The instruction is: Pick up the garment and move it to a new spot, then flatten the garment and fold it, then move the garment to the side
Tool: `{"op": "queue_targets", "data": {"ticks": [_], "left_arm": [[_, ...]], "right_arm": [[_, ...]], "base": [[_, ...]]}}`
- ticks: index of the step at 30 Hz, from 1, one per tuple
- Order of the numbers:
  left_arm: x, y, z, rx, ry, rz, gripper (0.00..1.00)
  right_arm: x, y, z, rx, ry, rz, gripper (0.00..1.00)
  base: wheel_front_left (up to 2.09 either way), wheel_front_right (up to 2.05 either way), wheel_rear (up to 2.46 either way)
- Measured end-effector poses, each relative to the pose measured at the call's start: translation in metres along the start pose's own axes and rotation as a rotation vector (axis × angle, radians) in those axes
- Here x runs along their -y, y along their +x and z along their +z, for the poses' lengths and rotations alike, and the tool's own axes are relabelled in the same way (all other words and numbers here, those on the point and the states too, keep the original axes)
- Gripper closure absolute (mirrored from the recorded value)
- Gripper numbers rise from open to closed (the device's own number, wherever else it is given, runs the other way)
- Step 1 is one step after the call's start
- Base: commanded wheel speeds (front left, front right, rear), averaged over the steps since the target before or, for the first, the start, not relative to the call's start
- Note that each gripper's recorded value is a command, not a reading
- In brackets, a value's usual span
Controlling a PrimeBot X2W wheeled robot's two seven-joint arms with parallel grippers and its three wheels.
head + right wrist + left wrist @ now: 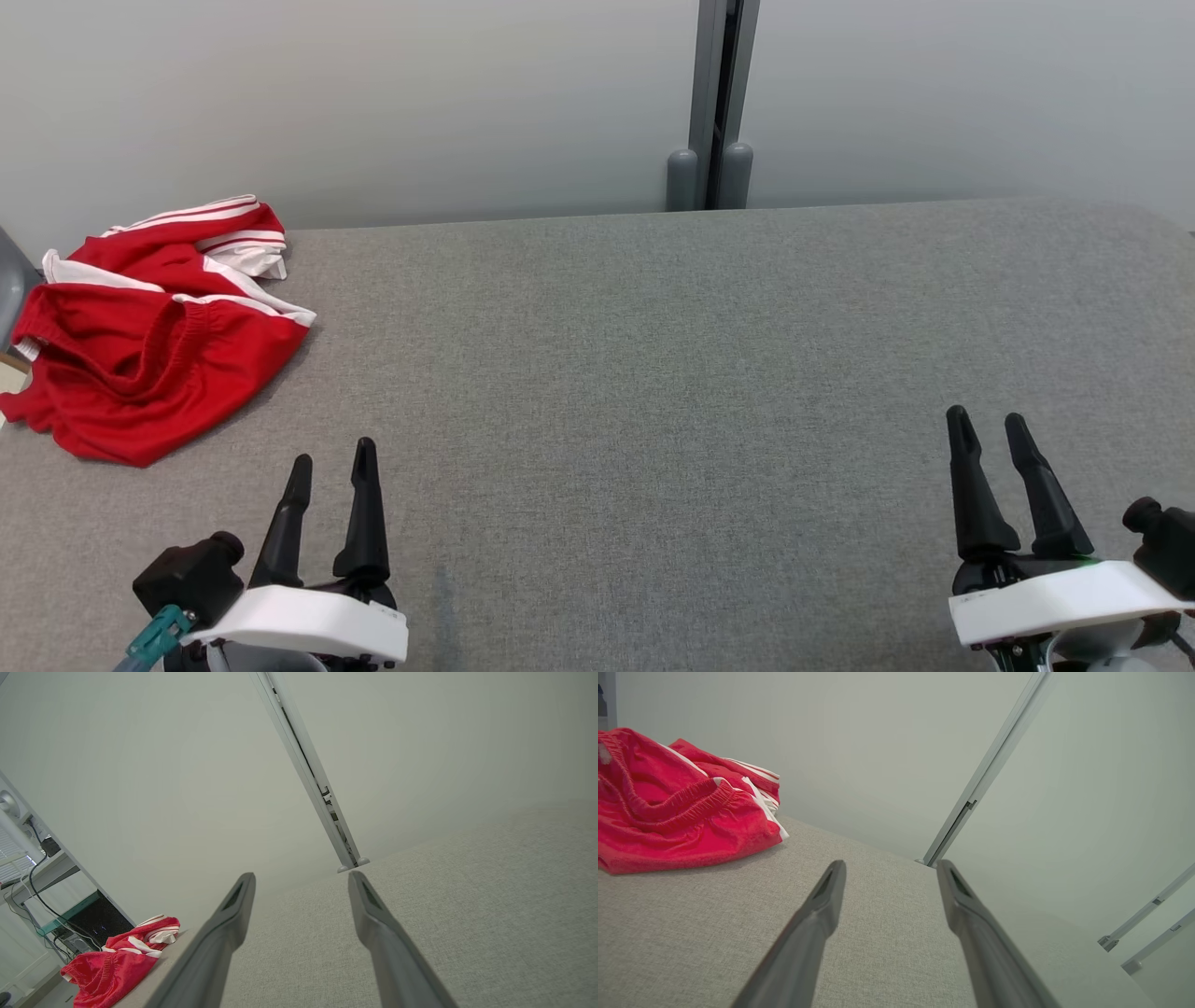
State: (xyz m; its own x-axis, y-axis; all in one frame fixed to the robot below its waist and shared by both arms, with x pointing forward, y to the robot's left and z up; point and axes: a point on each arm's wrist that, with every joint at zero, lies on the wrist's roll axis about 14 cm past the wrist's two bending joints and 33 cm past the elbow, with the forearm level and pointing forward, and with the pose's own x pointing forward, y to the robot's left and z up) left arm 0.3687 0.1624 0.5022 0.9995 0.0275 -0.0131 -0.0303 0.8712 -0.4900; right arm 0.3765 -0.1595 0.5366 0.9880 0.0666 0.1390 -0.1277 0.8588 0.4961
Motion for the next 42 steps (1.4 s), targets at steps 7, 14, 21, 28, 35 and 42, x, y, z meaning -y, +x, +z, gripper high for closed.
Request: {"op": "queue_targets", "data": {"ticks": [7,14,21,28,35,42], "left_arm": [[-0.003,-0.003,-0.005,-0.005,0.062,0.007,0.00],[-0.005,-0.006,-0.007,0.000,0.117,0.014,0.00],[-0.008,-0.011,-0.010,-0.001,0.170,0.016,0.00],[-0.008,-0.013,-0.011,0.005,0.219,0.014,0.00],[-0.009,-0.016,-0.014,0.007,0.273,0.013,0.00],[-0.010,-0.018,-0.015,0.010,0.308,0.011,0.00]], "right_arm": [[-0.003,-0.002,-0.004,-0.008,-0.079,0.017,0.00],[-0.004,-0.004,-0.006,-0.013,-0.154,0.029,0.00],[-0.002,-0.006,-0.011,-0.024,-0.222,0.031,0.00],[-0.001,-0.007,-0.015,-0.035,-0.282,0.041,0.00],[-0.002,-0.009,-0.020,-0.045,-0.341,0.055,0.00],[-0.003,-0.010,-0.023,-0.052,-0.384,0.070,0.00]], "base": [[0.00,0.00,0.00],[0.00,0.00,0.00],[0.00,0.00,0.00],[0.00,0.00,0.00],[0.00,0.00,0.00],[0.00,0.00,0.00]]}}
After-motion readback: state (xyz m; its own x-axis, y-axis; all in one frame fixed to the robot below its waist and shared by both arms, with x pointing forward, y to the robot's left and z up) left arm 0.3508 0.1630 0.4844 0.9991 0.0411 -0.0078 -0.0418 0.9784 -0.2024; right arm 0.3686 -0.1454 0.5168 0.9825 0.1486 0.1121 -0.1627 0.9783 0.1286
